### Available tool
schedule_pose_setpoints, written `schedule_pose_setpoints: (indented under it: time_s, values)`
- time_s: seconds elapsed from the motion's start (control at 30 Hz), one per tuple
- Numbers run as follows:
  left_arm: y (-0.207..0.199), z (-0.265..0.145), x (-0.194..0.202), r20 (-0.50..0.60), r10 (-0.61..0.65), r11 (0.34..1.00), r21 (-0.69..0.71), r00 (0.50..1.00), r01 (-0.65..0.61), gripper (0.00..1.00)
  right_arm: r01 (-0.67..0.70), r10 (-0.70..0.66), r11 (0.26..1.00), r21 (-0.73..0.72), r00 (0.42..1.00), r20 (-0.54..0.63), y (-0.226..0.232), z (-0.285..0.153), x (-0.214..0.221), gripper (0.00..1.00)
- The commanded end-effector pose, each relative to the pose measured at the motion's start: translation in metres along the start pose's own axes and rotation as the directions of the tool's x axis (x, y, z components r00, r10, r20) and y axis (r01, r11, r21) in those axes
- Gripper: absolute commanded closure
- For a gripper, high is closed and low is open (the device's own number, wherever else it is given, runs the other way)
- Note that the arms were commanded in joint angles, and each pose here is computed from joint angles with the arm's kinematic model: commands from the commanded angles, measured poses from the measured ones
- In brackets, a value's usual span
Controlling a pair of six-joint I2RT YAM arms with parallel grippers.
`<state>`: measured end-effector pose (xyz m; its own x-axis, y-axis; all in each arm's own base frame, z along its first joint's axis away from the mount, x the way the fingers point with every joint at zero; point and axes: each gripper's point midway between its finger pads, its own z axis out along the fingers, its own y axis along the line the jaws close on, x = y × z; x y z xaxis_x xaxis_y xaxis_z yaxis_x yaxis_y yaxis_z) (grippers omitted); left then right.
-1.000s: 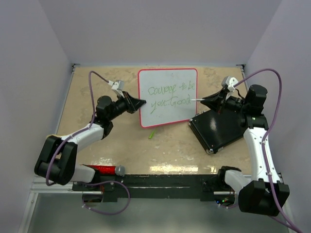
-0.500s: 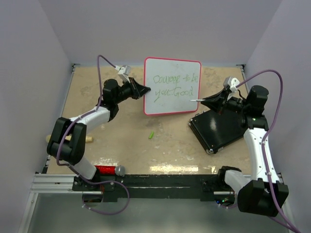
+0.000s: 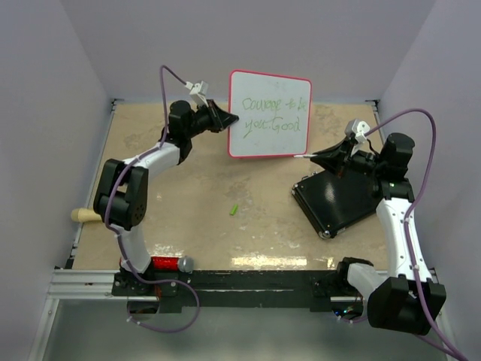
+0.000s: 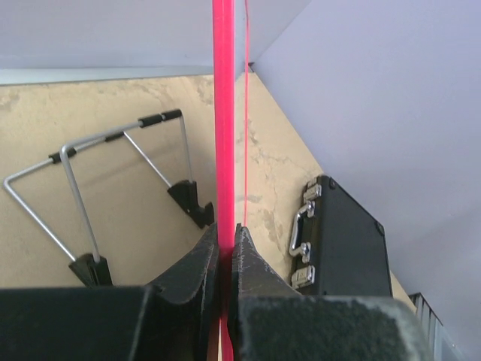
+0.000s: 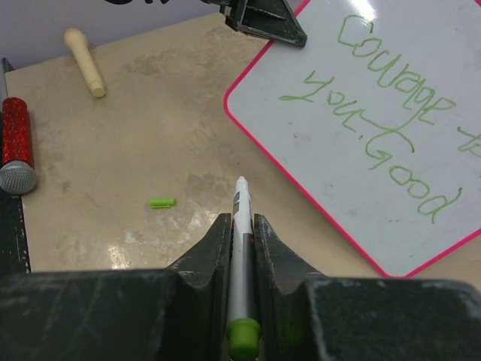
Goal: Write a sentence on the whiteboard
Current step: Place the whiteboard on the whiteboard stand.
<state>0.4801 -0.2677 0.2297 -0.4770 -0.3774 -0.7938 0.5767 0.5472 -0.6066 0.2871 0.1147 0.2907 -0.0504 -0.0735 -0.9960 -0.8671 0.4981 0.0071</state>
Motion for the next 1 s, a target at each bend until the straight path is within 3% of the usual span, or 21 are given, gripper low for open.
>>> schedule_pose_setpoints:
  time_s: [0.0, 0.57, 0.97]
  values:
    - [-0.021, 0.014, -0.074, 0.172, 0.091, 0.992, 0.071, 0.981, -0.104, 1.00, 0.015, -0.015, 1.000, -0.016, 1.000, 0.014, 0.000, 0.000, -0.003, 1.00]
    - [0.013, 0.061, -0.103, 0.199, 0.050, 0.993, 0.095, 0.979, -0.070, 1.00, -0.020, 0.020, 1.000, -0.007, 1.000, -0.007, -0.009, 0.003, 0.010, 1.00]
    - [0.064, 0.041, -0.088, 0.105, 0.094, 0.987, 0.120, 0.990, -0.107, 1.00, -0.023, 0.023, 1.000, 0.001, 1.000, -0.013, -0.012, 0.003, 0.013, 1.00]
